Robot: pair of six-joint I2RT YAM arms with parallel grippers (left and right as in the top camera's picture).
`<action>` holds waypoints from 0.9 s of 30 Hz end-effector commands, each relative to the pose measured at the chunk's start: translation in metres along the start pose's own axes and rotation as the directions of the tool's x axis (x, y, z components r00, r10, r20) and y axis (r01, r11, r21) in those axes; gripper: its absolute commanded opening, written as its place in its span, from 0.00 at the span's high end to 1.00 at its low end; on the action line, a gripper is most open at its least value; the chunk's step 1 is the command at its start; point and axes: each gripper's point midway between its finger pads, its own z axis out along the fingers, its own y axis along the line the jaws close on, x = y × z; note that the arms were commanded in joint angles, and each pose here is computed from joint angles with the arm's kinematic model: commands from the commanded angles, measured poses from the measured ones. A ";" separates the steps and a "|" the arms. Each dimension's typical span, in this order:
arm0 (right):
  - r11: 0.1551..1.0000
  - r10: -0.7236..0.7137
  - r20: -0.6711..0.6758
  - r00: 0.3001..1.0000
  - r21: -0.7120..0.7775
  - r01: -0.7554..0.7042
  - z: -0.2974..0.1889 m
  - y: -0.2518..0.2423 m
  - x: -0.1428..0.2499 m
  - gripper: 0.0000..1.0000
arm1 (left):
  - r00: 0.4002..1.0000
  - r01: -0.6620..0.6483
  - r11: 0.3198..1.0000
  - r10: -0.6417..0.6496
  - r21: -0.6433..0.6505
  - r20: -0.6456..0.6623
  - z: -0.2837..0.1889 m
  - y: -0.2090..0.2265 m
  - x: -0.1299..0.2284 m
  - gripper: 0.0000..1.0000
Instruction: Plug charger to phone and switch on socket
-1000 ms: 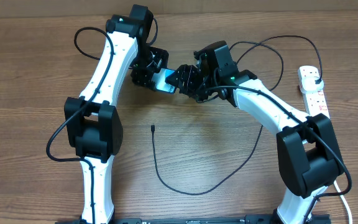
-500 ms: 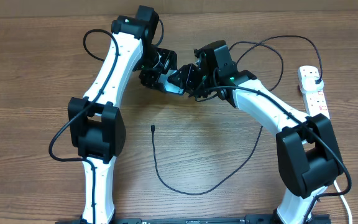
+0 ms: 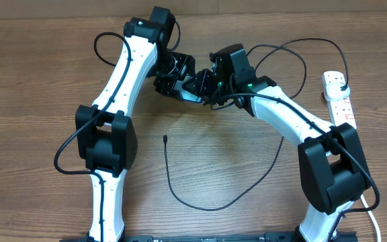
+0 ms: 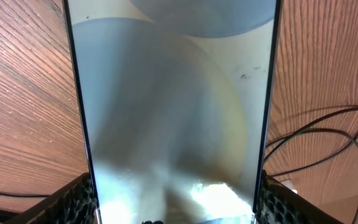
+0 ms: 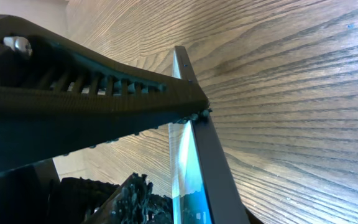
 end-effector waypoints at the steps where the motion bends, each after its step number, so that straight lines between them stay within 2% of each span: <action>1: 1.000 -0.001 0.001 1.000 0.009 0.001 0.003 -0.003 0.002 0.69 | 1.000 0.004 0.999 -0.003 0.034 -0.031 -0.006 -0.009 0.012 0.61; 9: 1.000 0.000 0.001 1.000 0.008 0.000 0.003 -0.003 0.002 0.78 | 1.000 0.004 0.999 -0.003 0.035 -0.031 -0.006 -0.009 0.012 0.61; 27: 1.000 0.024 -0.002 1.000 0.010 -0.024 0.003 -0.004 0.002 0.86 | 1.000 0.003 0.999 -0.002 0.035 -0.031 -0.006 -0.009 0.012 0.60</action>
